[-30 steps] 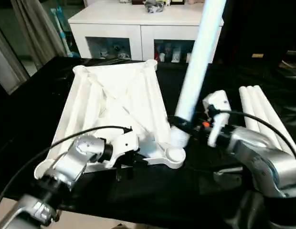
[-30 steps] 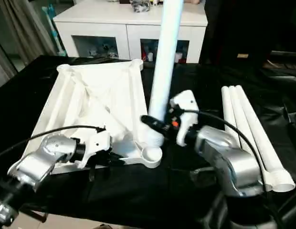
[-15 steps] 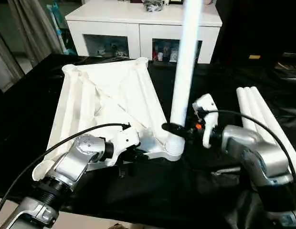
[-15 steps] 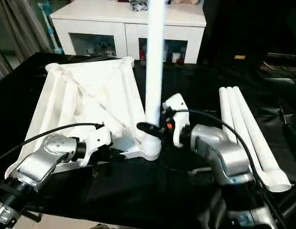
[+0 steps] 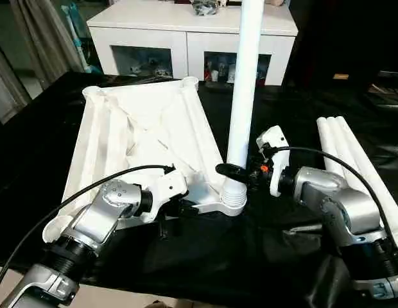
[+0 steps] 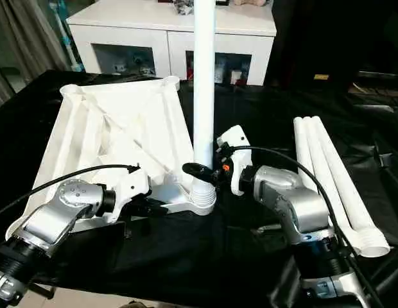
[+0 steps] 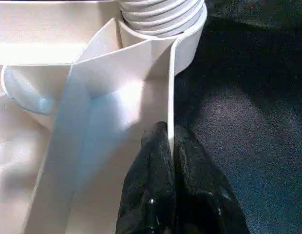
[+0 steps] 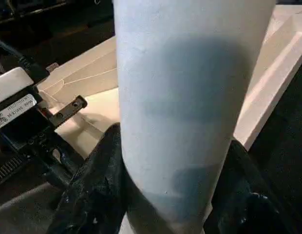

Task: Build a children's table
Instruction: Insert table leg to table base

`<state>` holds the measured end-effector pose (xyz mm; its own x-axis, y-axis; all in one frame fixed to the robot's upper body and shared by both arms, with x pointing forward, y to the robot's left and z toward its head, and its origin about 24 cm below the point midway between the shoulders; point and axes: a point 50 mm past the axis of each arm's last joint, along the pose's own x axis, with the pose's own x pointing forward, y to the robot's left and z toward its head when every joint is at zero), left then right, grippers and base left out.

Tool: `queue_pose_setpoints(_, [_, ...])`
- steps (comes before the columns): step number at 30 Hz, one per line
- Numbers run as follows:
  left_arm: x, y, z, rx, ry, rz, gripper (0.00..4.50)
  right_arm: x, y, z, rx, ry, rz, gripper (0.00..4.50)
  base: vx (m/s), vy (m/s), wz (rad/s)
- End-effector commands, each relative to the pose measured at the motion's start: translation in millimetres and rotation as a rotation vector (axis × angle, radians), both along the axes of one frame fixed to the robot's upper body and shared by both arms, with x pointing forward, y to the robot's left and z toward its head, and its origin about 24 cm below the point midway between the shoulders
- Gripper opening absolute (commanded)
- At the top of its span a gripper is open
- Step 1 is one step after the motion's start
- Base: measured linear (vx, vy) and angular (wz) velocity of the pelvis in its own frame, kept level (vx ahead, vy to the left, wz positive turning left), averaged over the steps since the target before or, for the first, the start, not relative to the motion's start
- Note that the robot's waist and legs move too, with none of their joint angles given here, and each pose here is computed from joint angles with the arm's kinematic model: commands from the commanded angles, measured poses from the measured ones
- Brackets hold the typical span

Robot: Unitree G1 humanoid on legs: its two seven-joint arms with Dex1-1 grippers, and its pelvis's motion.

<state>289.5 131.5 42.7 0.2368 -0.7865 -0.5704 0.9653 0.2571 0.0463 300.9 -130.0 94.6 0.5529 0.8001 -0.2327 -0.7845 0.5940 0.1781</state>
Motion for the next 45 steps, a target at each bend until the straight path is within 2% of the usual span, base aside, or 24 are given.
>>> queue_pose_setpoints(1, [5.5,14,-7.6,0.046,0.013,0.107,0.00,-2.6,-6.2,-13.8,0.001,0.041,-0.035,1.83,0.000,0.000,0.00])
queue_pose_setpoints(9, [10.9,15,-5.0,0.043,0.000,0.123,0.00,-8.7,-13.0,-28.7,0.032,0.056,-0.085,1.83,0.000,0.000,0.00])
queue_pose_setpoints(10, [14.9,15,-3.4,0.042,-0.008,0.132,0.00,-10.8,-13.5,-35.2,0.019,0.054,-0.098,1.83,0.000,0.000,0.00])
queue_pose_setpoints(13, [16.9,15,-2.7,0.041,-0.015,0.137,0.00,-13.3,-12.5,-38.0,-0.003,0.043,-0.090,1.83,0.000,0.000,0.00])
queue_pose_setpoints(14, [18.4,14,-2.1,0.037,-0.020,0.142,0.00,-17.8,-9.4,-39.8,-0.029,0.014,-0.071,1.83,0.000,0.000,0.00])
queue_pose_setpoints(21, [21.5,13,-2.2,0.038,-0.025,0.144,0.00,-22.4,-2.0,-43.3,-0.047,-0.011,-0.050,1.83,0.000,0.000,0.00])
queue_pose_setpoints(26, [19.5,15,-3.8,0.050,-0.015,0.124,0.00,-21.8,3.1,-46.7,-0.098,-0.004,-0.014,1.83,0.000,0.000,0.00])
queue_pose_setpoints(30, [15.2,16,-6.0,0.073,0.000,0.090,0.00,-13.7,7.6,-50.3,-0.138,0.036,0.016,1.83,0.000,0.000,0.00])
queue_pose_setpoints(34, [13.1,17,-7.5,0.083,0.003,0.080,0.00,-11.4,9.9,-51.6,-0.143,0.053,0.032,1.83,0.000,0.000,0.00])
queue_pose_setpoints(45, [11.1,23,-8.7,0.100,0.017,0.083,0.00,-19.2,0.7,-62.9,-0.148,0.087,0.049,1.83,0.000,0.000,0.00])
